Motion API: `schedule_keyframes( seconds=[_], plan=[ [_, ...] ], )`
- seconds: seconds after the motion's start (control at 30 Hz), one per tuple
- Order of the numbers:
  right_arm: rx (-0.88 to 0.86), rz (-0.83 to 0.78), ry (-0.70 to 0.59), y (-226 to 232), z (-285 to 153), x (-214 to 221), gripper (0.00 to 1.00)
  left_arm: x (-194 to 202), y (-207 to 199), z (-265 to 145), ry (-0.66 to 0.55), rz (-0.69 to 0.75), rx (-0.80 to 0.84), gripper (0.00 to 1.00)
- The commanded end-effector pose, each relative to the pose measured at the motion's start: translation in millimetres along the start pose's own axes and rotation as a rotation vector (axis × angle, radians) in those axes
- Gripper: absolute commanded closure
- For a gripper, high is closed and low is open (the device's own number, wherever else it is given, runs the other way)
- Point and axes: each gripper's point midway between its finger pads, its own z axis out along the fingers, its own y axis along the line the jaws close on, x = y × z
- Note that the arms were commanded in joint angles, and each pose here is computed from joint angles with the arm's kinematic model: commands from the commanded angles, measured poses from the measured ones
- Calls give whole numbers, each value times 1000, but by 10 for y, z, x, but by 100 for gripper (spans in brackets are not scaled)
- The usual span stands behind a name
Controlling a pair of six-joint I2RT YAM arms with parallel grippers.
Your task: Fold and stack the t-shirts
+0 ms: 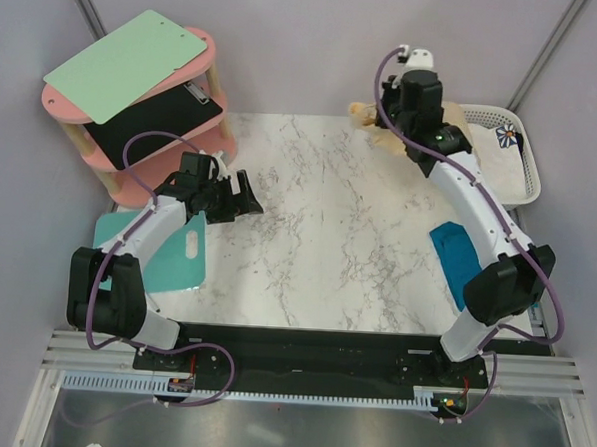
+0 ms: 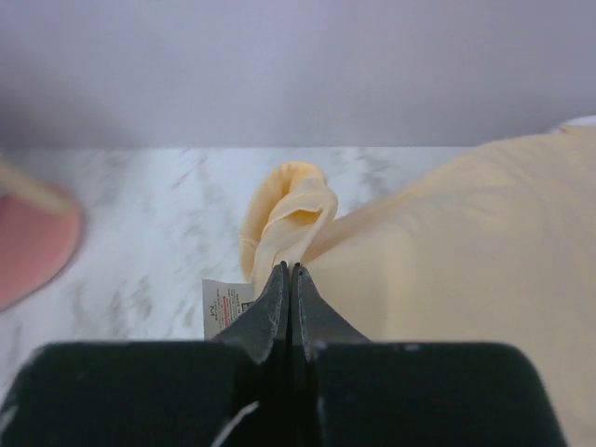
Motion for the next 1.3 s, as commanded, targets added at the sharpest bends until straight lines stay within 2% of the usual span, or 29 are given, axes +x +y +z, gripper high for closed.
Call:
schedule_keyframes(
  seconds=[0.0,0.1,0.2,0.33,0.43,0.5,0.6,0.7,0.83,0.93,1.07,1.1,1.17,1.2,1.23,1.27],
  plan=[
    [-309,-16,62,913,-397,151,100,-72,-51,-89,-38,13,-5,1],
    [-458,-12,108,1343,-648,254,100,-91,-48,-102,-47,15,-11,1],
    [-577,14,115,1587,-916,191,100,-98,-29,-110,-54,16,-23,1],
    [-625,56,51,1597,-1210,-98,100,-104,-8,-115,-60,14,-36,1],
    [-600,51,43,1532,-1232,-99,100,-115,-3,-107,-59,12,-37,1],
    [-552,32,73,1441,-1139,78,100,-122,-16,-115,-63,15,-35,1],
    [-454,-15,199,1244,-924,706,100,-132,-15,-147,-75,19,-37,1],
    [-261,-60,402,785,-762,1729,100,-145,-32,-177,-85,28,-35,1],
    [6,-69,542,34,-803,2474,100,-154,-50,-179,-83,32,-28,1],
    [180,-59,581,-489,-935,2653,100,-152,-56,-173,-80,30,-24,1],
    [389,-102,505,-949,-1091,2412,100,-177,-96,-136,-81,30,-29,1],
    [431,-117,469,-1019,-1126,2273,85,-155,-171,-109,-76,48,-21,1],
    [436,-127,444,-1028,-1143,2145,67,-156,-239,-29,-68,67,-28,1],
    [416,-115,417,-988,-1146,2029,44,-112,-327,24,-54,89,-20,1],
    [372,-108,419,-916,-1142,2003,36,-90,-359,69,-43,93,-21,1],
    [323,-92,399,-823,-1114,1945,32,-120,-409,87,-47,102,-20,1]
  ],
)
